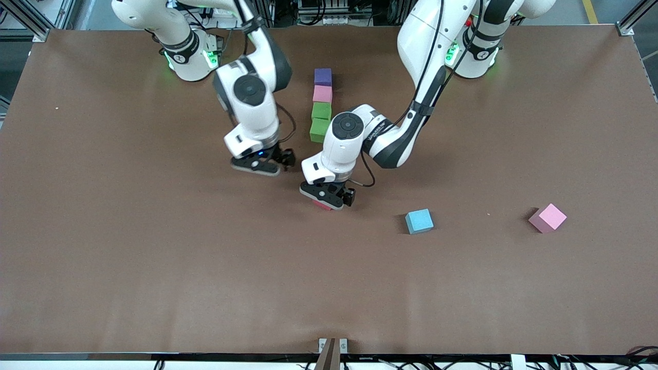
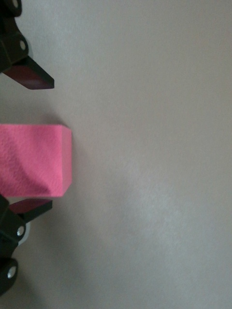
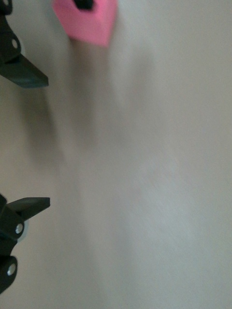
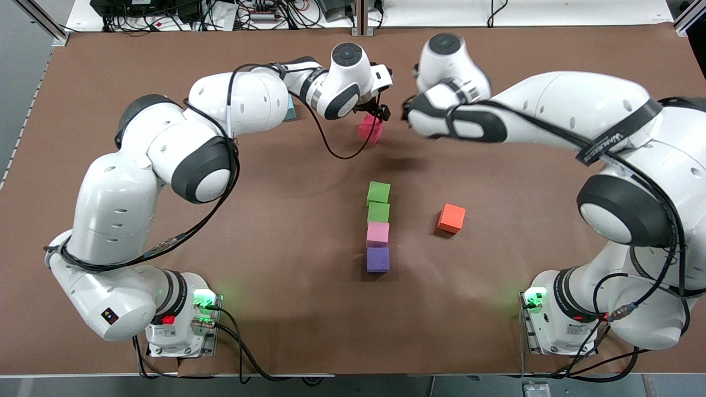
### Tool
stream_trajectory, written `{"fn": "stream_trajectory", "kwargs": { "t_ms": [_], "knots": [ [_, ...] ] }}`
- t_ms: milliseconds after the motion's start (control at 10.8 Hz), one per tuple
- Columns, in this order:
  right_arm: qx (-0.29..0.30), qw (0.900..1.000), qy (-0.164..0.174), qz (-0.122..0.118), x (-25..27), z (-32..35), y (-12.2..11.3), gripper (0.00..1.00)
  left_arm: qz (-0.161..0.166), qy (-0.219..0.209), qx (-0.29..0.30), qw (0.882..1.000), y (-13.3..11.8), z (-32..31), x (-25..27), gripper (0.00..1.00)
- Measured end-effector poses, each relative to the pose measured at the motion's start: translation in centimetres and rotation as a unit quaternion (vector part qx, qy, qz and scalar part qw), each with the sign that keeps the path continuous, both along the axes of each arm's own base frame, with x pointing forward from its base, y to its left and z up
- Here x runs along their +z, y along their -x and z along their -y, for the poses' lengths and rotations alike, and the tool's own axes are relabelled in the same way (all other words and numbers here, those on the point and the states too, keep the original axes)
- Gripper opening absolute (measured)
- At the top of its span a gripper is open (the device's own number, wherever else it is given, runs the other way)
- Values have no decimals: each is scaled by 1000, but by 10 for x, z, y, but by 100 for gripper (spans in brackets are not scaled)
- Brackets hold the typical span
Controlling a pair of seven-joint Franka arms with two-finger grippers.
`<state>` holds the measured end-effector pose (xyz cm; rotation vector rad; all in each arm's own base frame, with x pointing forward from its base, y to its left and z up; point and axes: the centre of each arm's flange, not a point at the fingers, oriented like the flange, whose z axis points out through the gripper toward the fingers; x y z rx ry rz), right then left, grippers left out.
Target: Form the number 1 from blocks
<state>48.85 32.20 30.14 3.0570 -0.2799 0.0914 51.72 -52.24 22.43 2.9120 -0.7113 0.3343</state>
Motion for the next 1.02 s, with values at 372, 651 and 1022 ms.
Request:
{"fn": "stream_trajectory", "kwargs": {
  "t_ms": [372,651,1022],
  "knots": [
    [16,999,14,-32,-4,124,-55,100,3,-11,-26,1000,15,12,-9,100],
    [17,998,13,-51,-4,212,-77,100,2,-23,-35,999,17,11,-23,100],
    [39,996,-10,-77,16,263,-78,100,3,-21,-34,999,17,12,-23,60]
  ]
}}
